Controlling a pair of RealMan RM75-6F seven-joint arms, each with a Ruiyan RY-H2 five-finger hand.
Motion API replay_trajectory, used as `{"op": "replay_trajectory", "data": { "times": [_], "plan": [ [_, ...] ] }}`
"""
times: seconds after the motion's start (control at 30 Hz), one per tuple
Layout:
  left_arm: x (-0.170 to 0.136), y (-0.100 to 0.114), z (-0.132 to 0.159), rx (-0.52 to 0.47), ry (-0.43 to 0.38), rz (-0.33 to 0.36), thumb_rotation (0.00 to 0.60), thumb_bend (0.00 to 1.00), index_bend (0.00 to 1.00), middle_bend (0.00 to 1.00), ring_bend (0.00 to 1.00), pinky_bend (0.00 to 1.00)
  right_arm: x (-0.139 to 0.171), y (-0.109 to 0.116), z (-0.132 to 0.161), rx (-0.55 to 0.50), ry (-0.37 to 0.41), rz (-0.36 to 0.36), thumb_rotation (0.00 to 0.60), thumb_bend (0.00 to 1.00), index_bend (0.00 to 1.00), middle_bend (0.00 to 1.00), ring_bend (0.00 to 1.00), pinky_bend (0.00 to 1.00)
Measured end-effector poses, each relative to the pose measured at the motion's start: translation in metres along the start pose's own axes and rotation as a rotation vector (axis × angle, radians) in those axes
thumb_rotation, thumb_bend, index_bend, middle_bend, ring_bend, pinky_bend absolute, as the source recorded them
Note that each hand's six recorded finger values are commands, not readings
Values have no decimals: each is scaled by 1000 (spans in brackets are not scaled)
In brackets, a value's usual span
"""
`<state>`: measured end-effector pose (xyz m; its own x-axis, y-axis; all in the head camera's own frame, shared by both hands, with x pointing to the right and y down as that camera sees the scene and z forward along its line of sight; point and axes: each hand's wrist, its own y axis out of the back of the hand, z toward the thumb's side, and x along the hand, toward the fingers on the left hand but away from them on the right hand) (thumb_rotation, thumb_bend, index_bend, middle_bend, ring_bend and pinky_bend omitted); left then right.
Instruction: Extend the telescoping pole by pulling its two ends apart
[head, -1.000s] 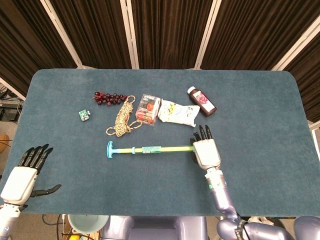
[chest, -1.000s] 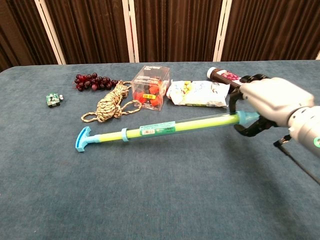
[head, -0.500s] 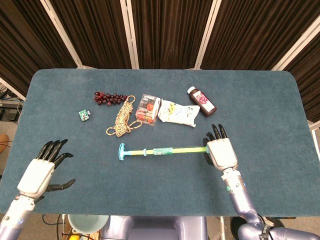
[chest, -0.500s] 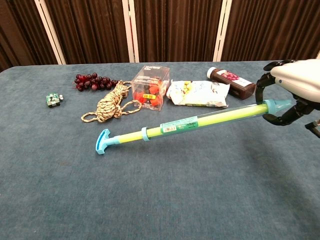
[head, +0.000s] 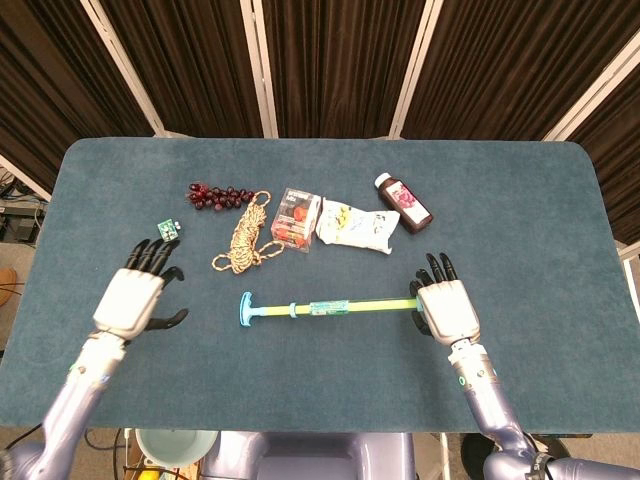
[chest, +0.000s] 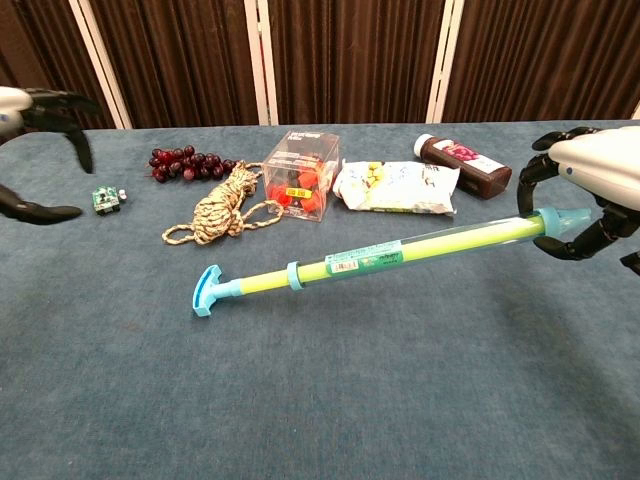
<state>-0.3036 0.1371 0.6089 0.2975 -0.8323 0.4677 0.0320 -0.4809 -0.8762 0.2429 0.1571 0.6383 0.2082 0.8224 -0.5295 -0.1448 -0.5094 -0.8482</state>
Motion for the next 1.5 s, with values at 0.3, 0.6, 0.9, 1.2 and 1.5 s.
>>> {"op": "replay_trajectory", "data": {
  "times": [0.3, 0.6, 0.9, 1.2, 1.5],
  "plan": [
    [40, -36, 45, 30, -45, -59, 600, 226, 405, 54, 0, 0, 0, 1, 0, -5, -2, -3, 600, 560, 906, 289, 35, 0],
    [54, -64, 86, 40, -79, -103, 600, 227, 423, 57, 0, 0, 1, 3, -4, -14, -14, -4, 600, 561, 907, 289, 35, 0],
    [59, -77, 104, 64, -86, -111, 600, 228, 479, 62, 0, 0, 2, 4, -3, -20, -9, -5, 600, 562, 906, 289, 35, 0],
    [68, -86, 109, 80, -71, -107, 600, 228, 513, 68, 0, 0, 3, 4, 1, -21, 2, -6, 600, 563, 906, 289, 34, 0],
    [71, -96, 114, 87, -69, -118, 600, 228, 512, 67, 0, 0, 4, 4, 1, -21, 1, -6, 600, 564, 906, 290, 34, 0]
  ]
}}
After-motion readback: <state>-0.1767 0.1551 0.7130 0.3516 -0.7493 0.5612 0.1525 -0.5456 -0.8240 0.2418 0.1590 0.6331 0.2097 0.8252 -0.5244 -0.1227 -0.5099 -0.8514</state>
